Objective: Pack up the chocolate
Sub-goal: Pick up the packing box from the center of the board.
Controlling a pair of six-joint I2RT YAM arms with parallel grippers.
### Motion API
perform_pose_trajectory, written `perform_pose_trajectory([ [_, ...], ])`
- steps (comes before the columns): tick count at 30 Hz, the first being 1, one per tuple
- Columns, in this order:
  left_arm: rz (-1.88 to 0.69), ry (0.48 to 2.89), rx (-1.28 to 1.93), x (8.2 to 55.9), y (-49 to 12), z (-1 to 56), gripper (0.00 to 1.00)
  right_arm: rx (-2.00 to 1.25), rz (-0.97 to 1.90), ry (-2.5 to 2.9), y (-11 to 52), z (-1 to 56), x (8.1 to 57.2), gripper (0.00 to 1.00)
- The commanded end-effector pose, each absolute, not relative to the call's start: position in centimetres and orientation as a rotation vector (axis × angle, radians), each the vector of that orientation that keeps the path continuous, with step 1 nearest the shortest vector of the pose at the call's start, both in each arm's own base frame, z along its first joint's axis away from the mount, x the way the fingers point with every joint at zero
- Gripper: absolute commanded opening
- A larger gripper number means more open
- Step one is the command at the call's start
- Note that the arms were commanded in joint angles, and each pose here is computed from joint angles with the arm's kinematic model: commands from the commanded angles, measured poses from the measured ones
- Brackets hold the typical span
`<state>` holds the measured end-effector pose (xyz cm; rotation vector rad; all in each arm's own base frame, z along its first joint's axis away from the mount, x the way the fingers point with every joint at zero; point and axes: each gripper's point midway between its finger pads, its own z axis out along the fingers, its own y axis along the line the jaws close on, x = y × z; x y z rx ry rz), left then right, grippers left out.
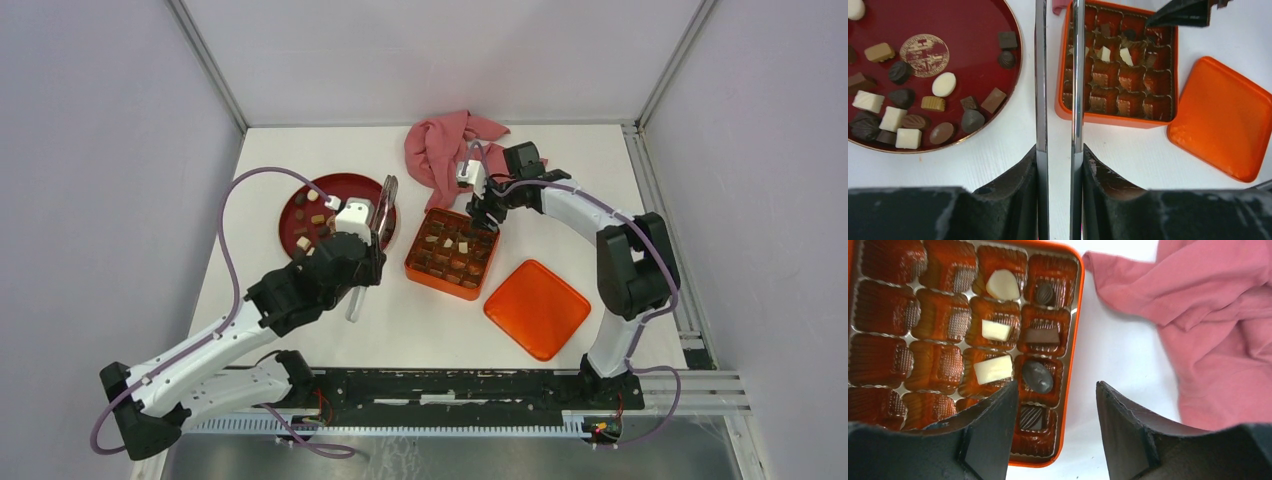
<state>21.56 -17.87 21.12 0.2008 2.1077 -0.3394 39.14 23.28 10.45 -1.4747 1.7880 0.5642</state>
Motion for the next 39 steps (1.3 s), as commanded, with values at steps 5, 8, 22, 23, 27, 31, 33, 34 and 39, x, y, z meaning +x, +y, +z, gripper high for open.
perform_pose_trajectory([
  [5, -0.265, 1.960, 0.213, 24.4, -18.2, 24.3, 0.36, -1.458, 0.510, 1.933, 22.3, 7.5, 39.8, 0.63],
  [8, -0.248, 1.981, 0.247, 24.6, -18.7, 23.7, 0.36, -1.472, 0.507, 1.955, 22.5, 6.3, 39.7, 0.62],
  [22, -0.344, 2.011, 0.250, 23.8, -19.9, 22.8, 0.36, -1.433, 0.475, 1.978, 22.8, 5.6, 41.0, 0.26],
  [23, -0.349, 2.014, 0.248, 23.7, -19.9, 22.6, 0.36, -1.430, 0.465, 1.971, 22.8, 5.9, 41.1, 0.18],
  [27, -0.364, 2.025, 0.235, 23.3, -19.6, 22.2, 0.36, -1.403, 0.404, 1.898, 22.6, 8.7, 41.7, 0.00],
  [31, -0.371, 2.040, 0.227, 22.9, -19.4, 21.5, 0.35, -1.358, 0.335, 1.772, 22.5, 13.8, 42.0, 0.00],
  [33, -0.367, 2.044, 0.224, 22.8, -19.2, 21.3, 0.35, -1.330, 0.279, 1.710, 22.2, 16.6, 42.4, 0.00],
  [34, -0.365, 2.043, 0.222, 22.8, -19.1, 21.2, 0.35, -1.319, 0.244, 1.680, 22.0, 18.0, 42.5, 0.00],
  [39, -0.345, 2.026, 0.209, 22.8, -18.5, 21.4, 0.35, -1.286, 0.072, 1.575, 20.5, 24.6, 43.3, 0.00],
])
